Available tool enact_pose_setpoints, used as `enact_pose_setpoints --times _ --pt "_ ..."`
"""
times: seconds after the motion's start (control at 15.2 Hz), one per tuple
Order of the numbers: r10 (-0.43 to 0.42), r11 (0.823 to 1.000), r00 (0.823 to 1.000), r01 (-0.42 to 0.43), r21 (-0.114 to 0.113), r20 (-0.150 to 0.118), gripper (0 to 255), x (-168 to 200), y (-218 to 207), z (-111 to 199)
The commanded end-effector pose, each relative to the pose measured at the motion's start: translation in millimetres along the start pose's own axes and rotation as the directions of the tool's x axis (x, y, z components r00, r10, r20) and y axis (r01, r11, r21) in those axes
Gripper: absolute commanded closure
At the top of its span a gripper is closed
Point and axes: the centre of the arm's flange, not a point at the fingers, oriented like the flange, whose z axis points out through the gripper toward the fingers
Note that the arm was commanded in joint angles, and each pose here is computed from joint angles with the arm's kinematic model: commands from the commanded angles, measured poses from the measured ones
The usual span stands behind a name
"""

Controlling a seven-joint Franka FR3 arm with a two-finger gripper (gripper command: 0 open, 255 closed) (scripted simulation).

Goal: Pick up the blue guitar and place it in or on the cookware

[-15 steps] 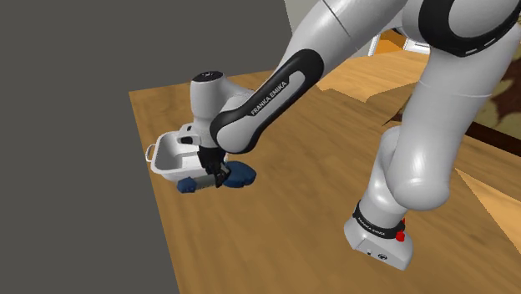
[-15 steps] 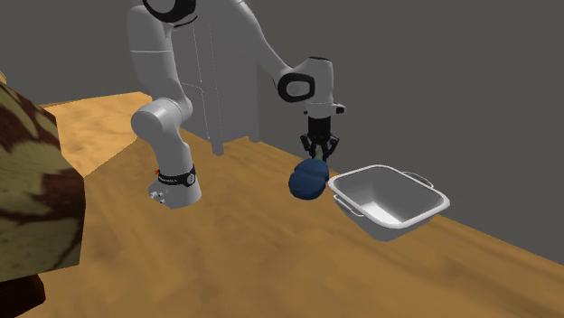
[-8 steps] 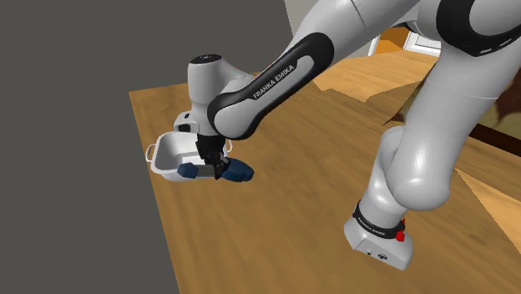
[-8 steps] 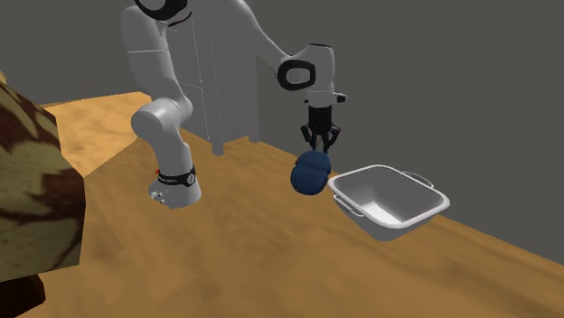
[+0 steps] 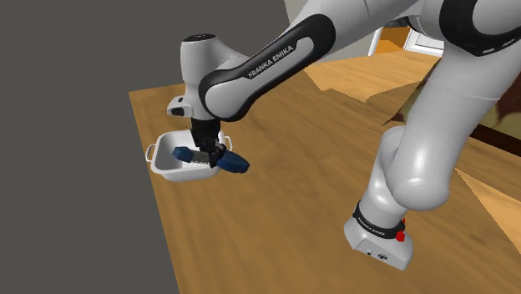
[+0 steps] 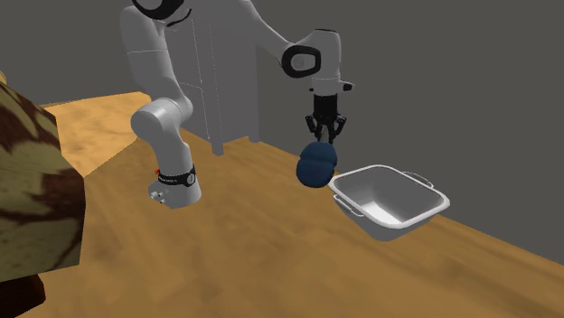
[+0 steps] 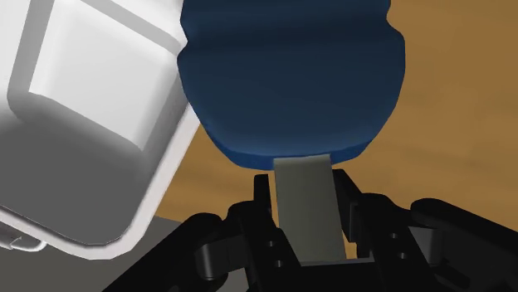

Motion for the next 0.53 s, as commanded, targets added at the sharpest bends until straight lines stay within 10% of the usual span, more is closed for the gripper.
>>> enact_pose_setpoints --times 0.0,0.46 --pt "0.000 1.000 1.000 0.000 -0.001 0.000 255 -4.1 23.0 0.6" --pt "0.000 1.000 1.000 0.000 -0.001 0.000 255 -18.7 114.2 3.0"
